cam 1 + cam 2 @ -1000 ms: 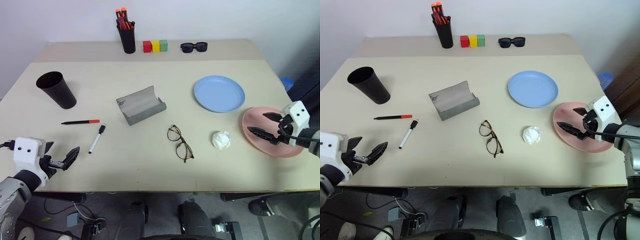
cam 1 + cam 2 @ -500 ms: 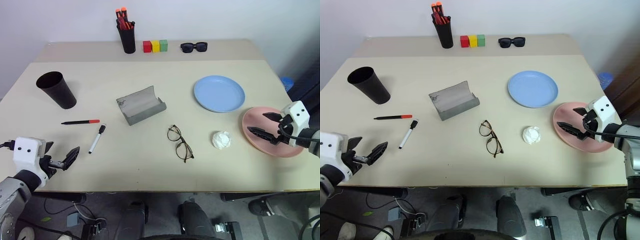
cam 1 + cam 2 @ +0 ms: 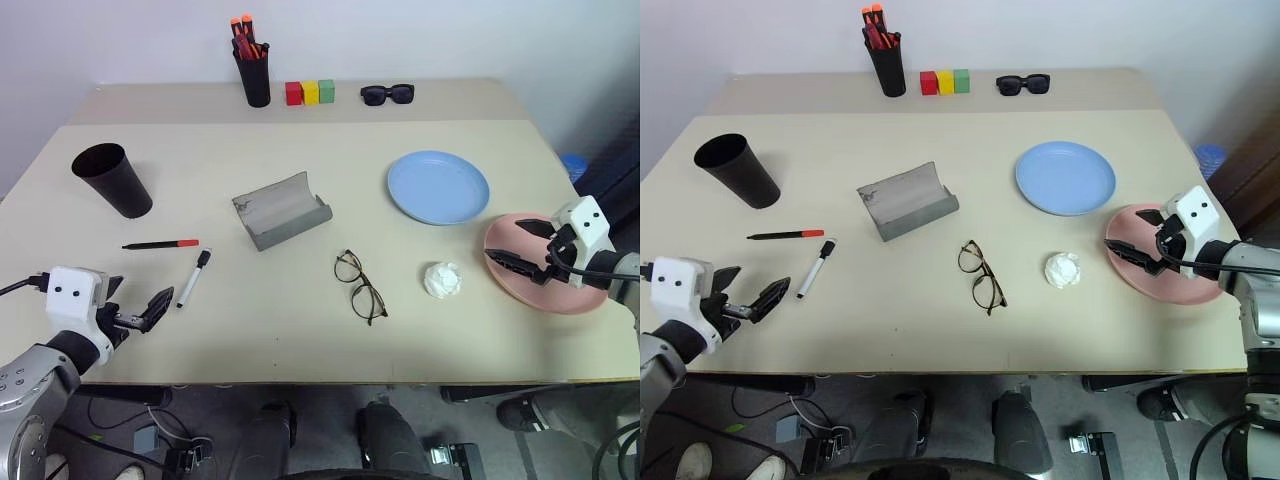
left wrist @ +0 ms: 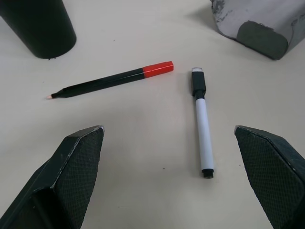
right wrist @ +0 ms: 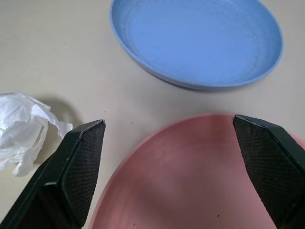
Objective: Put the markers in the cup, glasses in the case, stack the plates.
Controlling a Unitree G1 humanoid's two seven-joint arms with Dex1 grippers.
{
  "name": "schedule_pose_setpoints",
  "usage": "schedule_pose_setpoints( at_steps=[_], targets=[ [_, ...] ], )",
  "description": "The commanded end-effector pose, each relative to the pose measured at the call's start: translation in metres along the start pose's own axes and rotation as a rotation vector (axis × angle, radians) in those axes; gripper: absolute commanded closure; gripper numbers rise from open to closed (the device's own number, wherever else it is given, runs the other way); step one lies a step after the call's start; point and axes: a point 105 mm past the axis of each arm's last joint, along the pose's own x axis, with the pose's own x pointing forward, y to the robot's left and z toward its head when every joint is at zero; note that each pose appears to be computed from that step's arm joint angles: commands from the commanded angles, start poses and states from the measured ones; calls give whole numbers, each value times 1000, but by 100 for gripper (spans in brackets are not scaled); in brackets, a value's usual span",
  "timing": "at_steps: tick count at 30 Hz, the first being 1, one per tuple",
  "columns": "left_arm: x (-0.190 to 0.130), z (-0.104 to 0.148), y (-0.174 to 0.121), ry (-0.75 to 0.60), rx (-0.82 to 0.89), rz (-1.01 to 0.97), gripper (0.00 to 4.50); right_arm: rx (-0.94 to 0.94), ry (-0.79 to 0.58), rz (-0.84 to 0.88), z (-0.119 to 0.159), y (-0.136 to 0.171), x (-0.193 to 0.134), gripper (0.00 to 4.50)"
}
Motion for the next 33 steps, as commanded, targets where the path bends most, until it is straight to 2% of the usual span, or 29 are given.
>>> schedule_pose_setpoints(
  at_steps=[1, 6, 7, 9, 10, 11, 16, 20, 33],
  targets=[
    [-1, 8, -2, -24, 28, -1, 0, -27, -43, -9, 14, -1, -1, 16],
    [-1, 8, -2, -24, 28, -1, 0, -27, -43, -9, 14, -1, -1, 16],
    [28, 19, -24, 2, 10, -76, 0, -58, -101, 105, 33, 35, 17, 16],
    [61, 40, -52, 32, 50, -166, 0, -86, -192, 290, 58, 105, 34, 16],
    [68, 46, -58, 44, 64, -180, 0, -87, -211, 328, 63, 122, 35, 16],
    [70, 47, -58, 51, 65, -178, 0, -82, -211, 328, 64, 126, 35, 16],
    [72, 49, -59, 78, 64, -172, 0, -69, -197, 316, 66, 130, 34, 16],
    [59, 46, -39, 40, 62, -110, 0, -76, -177, 296, 62, 120, 34, 16],
    [58, 46, -38, 33, 63, -113, 0, -76, -177, 297, 62, 120, 34, 16]
  ],
)
